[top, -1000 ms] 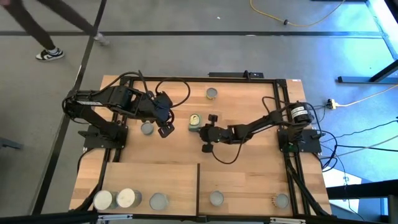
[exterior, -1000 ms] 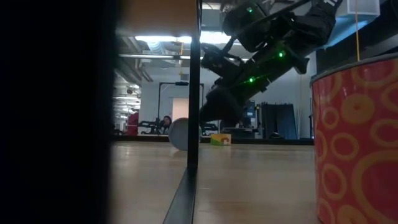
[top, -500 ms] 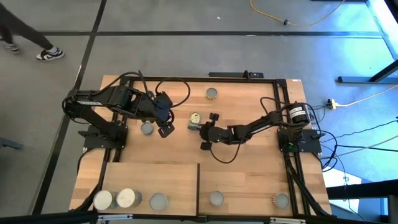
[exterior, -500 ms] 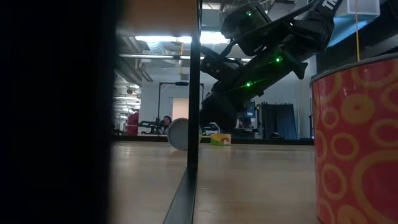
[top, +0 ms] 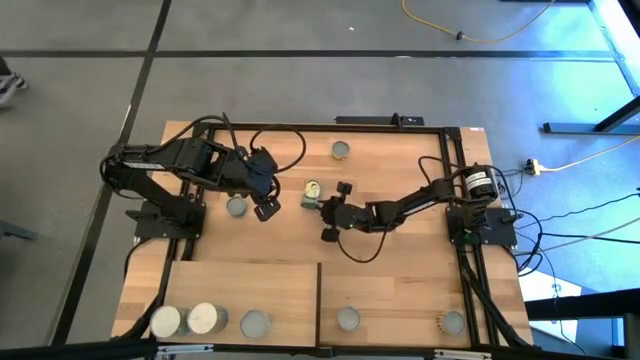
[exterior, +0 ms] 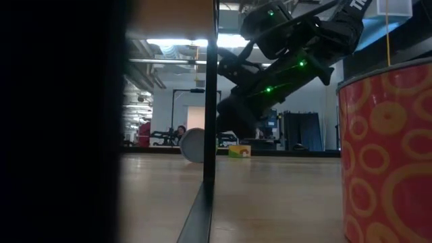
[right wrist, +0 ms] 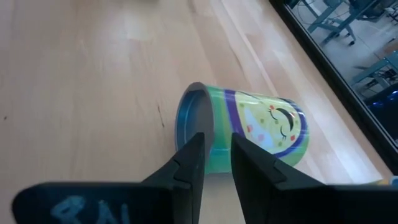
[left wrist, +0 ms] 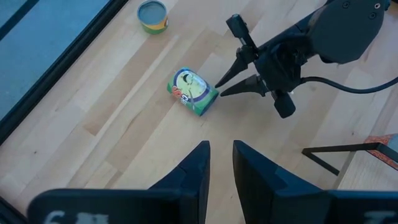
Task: Pick and place cans onto a shelf
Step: Put the canned chicken soup on the shelf
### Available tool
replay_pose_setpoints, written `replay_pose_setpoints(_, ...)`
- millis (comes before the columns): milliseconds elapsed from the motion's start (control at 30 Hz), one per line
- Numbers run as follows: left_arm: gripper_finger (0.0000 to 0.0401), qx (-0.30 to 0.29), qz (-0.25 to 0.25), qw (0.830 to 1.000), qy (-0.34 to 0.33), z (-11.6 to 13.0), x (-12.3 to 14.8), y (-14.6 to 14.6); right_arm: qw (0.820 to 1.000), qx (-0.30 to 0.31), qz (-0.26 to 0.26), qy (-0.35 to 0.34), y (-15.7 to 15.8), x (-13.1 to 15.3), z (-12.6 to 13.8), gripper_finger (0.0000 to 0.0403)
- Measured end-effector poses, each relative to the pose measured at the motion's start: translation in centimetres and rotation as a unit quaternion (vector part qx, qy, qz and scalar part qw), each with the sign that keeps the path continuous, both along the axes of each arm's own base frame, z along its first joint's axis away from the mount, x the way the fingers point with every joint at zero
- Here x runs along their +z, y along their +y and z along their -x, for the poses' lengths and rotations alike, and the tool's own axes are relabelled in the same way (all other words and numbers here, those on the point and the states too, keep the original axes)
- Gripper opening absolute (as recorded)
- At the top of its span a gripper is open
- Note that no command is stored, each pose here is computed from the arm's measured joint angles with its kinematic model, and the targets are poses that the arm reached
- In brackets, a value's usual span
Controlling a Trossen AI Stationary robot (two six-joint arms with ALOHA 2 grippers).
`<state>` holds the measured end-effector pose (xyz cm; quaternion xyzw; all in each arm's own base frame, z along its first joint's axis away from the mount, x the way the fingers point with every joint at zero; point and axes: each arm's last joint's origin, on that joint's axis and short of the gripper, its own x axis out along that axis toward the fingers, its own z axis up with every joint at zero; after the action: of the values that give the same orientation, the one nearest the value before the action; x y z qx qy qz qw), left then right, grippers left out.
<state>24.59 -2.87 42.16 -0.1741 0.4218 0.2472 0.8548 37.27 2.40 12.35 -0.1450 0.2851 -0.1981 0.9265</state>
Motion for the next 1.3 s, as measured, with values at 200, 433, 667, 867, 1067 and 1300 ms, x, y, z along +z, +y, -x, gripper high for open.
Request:
replay_pose_setpoints(200,0.0064,0.000,0.000,1.000,0.000,0.0,0.0,0.0,1.000,0.000,-0.001,-0.005,0.0,0.1,0.0,0.0080)
replay_pose_setpoints(433,0.0061,0.000,0.000,1.000,0.000,0.0,0.0,0.0,1.000,0.019,0.024,-0.006,0.1,-0.8,-0.5,0.0080)
replay_pose_setpoints(667,0.0062,-0.021,-0.013,1.000,0.007,0.0,0.0,0.0,0.999,0.019,0.040,0.007,-0.1,-1.7,-0.6,0.0081)
replay_pose_setpoints(867,0.0064,-0.021,-0.014,1.000,0.007,0.0,0.0,0.0,0.998,-0.015,0.060,0.005,-0.4,-2.6,-0.7,0.0081)
replay_pose_setpoints(1067,0.0061,-0.021,-0.014,1.000,0.007,-0.1,0.0,0.0,0.998,-0.027,0.059,-0.024,-0.9,-2.8,-1.1,0.0081)
replay_pose_setpoints(1300,0.0063,-0.021,-0.014,1.000,0.007,-0.1,0.0,0.0,0.995,-0.059,0.063,-0.043,-2.4,-2.0,-1.9,0.0081)
